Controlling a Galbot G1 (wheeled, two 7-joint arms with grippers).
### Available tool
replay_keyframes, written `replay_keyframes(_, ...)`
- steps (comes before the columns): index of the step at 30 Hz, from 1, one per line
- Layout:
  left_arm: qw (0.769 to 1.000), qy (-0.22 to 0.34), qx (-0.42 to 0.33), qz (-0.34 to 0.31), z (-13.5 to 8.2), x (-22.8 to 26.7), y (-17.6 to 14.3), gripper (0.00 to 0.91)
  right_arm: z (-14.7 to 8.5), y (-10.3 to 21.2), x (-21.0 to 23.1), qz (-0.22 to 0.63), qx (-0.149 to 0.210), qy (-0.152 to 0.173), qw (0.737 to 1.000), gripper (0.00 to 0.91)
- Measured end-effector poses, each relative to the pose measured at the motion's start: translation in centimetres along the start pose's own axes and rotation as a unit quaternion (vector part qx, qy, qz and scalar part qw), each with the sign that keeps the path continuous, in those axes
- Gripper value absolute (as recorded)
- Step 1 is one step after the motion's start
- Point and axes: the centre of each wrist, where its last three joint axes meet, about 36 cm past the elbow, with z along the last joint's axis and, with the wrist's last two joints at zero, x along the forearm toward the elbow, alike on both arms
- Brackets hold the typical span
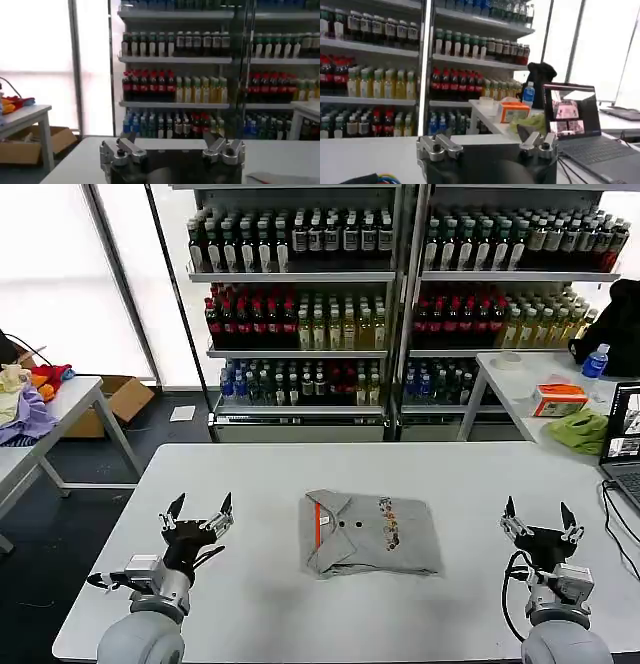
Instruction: Fold and organize the clothes.
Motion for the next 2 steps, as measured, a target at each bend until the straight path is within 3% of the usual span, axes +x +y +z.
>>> replay_keyframes(2,1.000,-0.001,0.000,0.000,-0.05,0.02,0.01,0.907,-0.04,0.00,-0.01,0.000,0.000,-0.001,1.000,0.907)
